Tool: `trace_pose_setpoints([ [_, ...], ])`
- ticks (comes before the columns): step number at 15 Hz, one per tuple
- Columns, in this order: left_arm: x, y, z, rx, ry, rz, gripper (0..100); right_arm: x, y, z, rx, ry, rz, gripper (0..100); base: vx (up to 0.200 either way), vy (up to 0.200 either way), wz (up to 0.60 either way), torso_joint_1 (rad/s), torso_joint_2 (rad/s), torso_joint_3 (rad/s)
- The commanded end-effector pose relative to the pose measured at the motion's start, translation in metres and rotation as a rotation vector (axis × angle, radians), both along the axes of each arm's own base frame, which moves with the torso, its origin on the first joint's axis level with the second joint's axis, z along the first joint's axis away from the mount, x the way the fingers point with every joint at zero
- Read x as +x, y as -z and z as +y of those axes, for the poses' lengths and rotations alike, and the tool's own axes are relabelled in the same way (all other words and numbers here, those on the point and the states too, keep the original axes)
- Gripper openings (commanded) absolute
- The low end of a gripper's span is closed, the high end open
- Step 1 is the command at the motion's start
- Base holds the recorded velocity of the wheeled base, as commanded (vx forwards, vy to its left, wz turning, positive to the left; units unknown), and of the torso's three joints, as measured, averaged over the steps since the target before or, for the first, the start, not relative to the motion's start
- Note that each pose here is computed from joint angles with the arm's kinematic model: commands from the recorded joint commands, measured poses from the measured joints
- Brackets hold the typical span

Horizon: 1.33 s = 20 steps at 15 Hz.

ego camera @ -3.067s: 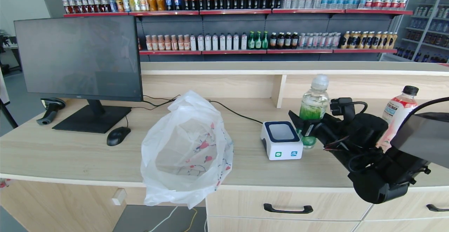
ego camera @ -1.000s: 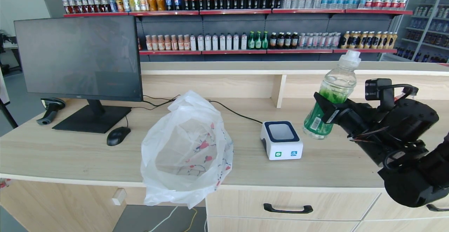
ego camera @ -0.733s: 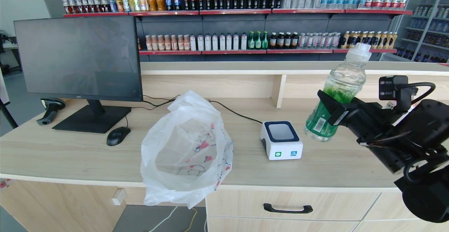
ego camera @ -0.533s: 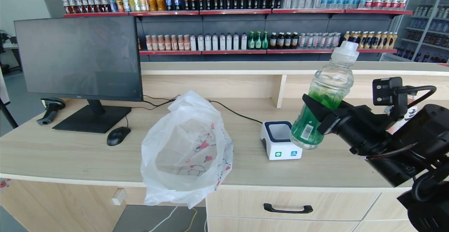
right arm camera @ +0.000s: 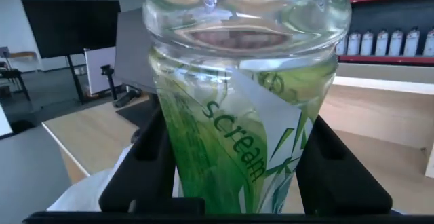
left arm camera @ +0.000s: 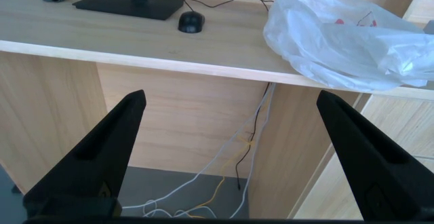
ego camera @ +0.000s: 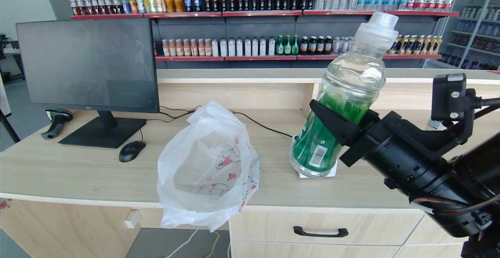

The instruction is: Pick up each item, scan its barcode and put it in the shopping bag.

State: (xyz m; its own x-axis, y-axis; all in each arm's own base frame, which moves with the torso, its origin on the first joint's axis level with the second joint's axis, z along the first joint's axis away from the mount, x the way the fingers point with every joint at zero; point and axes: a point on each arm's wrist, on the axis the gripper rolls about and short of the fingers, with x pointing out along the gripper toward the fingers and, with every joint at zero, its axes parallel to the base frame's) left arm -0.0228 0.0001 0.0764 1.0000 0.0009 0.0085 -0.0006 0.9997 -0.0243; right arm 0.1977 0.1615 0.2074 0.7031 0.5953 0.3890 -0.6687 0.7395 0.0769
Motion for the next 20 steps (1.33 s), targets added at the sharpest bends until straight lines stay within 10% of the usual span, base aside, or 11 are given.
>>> trace_pose_setpoints([
  [1, 0.0, 0.0, 0.0, 0.0, -0.002, -0.001, 100, -0.008, -0.009, 0.011, 0.039, -0.065, -0.013, 0, 0.0, 0.0, 0.0, 0.0, 0.0, 0.0],
  [20, 0.0, 0.0, 0.0, 0.0, -0.001, -0.001, 100, -0.018, -0.019, 0.022, 0.097, -0.141, -0.015, 0, 0.0, 0.0, 0.0, 0.0, 0.0, 0.0],
])
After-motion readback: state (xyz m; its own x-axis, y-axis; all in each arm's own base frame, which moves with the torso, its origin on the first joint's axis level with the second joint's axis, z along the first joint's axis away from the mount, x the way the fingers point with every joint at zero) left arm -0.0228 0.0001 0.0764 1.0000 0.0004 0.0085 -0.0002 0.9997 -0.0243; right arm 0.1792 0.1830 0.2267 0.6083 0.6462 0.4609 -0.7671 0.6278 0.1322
